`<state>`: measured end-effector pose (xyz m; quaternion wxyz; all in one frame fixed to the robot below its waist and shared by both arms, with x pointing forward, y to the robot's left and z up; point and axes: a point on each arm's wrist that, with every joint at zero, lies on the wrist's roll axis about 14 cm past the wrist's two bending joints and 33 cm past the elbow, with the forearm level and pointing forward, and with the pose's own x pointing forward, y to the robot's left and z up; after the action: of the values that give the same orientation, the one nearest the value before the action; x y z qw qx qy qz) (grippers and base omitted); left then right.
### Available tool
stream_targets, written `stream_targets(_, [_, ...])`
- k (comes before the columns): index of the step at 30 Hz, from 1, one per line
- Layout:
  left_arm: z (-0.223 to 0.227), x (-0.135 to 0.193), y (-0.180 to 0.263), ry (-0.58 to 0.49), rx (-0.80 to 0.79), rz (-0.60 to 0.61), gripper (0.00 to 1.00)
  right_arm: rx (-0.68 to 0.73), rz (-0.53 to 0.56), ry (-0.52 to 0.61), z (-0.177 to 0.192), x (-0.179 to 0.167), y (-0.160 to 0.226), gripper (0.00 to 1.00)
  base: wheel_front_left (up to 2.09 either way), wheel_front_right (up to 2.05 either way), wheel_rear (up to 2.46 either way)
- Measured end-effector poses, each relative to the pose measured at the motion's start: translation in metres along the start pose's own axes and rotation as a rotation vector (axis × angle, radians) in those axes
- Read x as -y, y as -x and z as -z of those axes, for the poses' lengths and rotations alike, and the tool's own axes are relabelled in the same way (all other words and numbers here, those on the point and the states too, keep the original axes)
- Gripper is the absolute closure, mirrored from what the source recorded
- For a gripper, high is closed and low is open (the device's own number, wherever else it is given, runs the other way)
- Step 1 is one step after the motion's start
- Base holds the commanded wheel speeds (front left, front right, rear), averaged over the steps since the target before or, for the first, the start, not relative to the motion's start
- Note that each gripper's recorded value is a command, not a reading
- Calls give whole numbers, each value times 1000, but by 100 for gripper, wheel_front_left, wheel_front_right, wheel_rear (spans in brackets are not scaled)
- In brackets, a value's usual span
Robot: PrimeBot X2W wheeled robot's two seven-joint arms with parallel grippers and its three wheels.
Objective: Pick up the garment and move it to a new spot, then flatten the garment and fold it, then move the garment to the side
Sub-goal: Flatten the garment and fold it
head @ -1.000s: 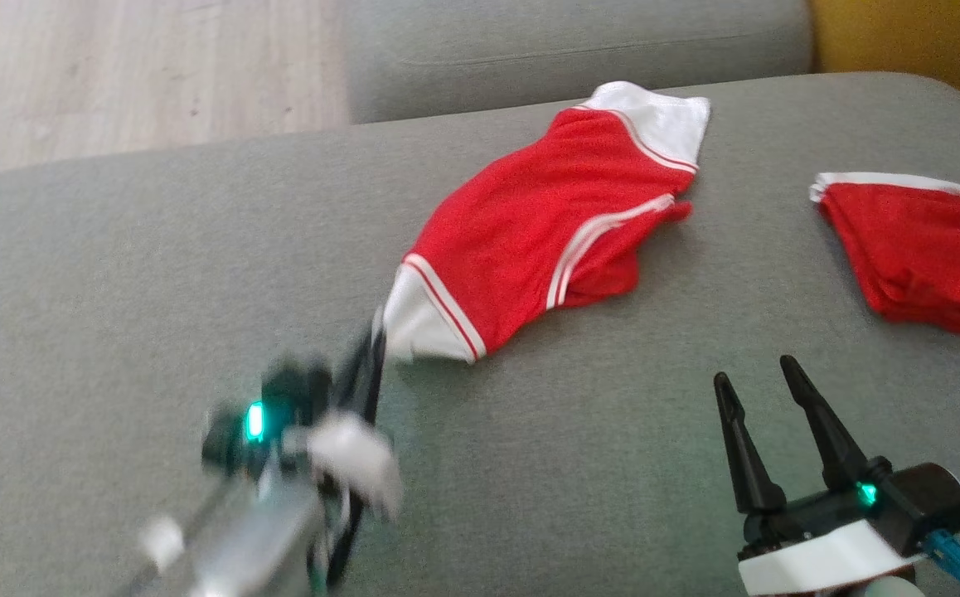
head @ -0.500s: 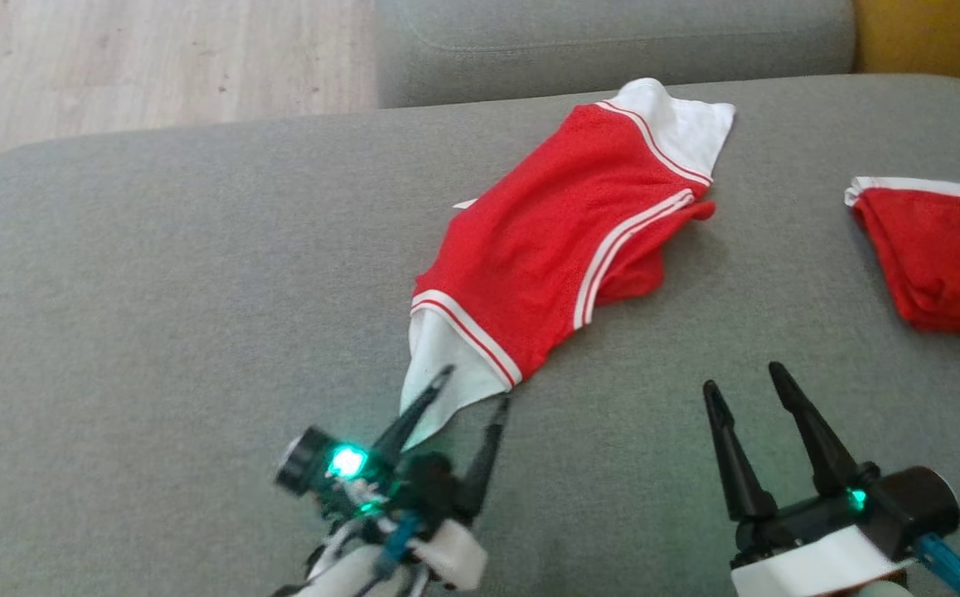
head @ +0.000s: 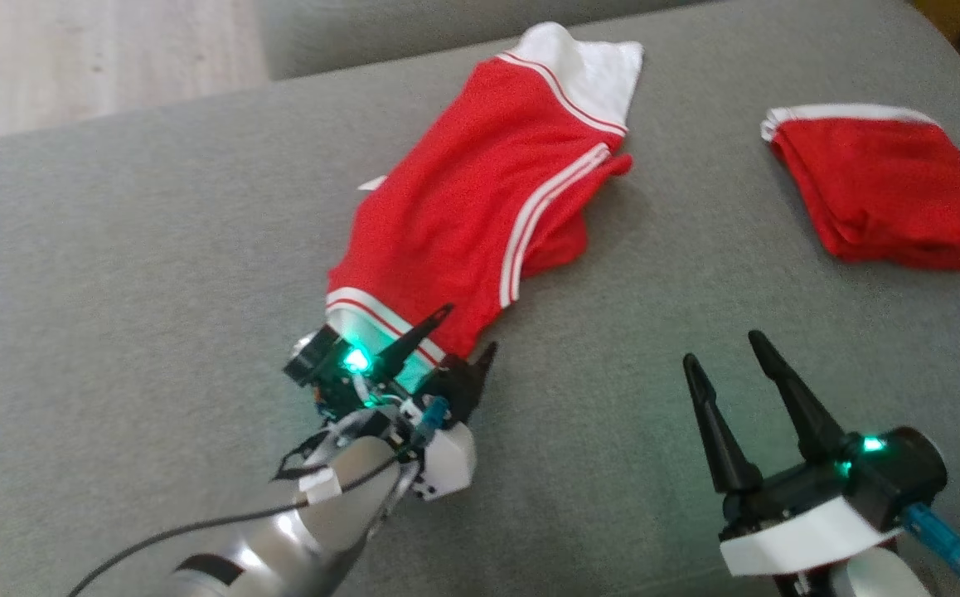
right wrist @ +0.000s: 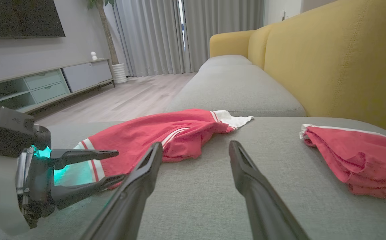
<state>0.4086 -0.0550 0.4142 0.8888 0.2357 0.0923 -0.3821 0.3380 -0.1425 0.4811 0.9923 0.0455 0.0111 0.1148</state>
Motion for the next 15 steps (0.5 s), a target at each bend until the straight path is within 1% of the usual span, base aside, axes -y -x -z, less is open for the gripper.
stream_targets(1, [16,2,-6,-6,-50,24,0,-4,22,8,0,8,0,0,0,0,0])
stream_targets(2, [22,3,-9,0,-70,31,0,-7,32,11,1,12,-1,0,0,0,0])
stream_targets(4, [31,4,-15,8,-95,46,0,-17,51,13,3,18,0,0,0,0,0])
stream_targets(5, [32,5,-19,15,-95,52,2,-21,60,12,4,21,0,0,0,0,0])
stream_targets(6, [31,6,-23,17,-87,59,56,-24,69,12,5,24,0,0,0,0,0])
stream_targets(7, [29,6,-27,18,-78,64,100,-29,77,13,6,26,1,0,0,0,0])
stream_targets(13, [16,14,-36,71,-29,109,100,-38,108,18,7,34,8,0,0,0,0])
stream_targets(15, [-6,16,-36,140,31,122,100,-24,109,19,3,34,9,0,0,0,0])
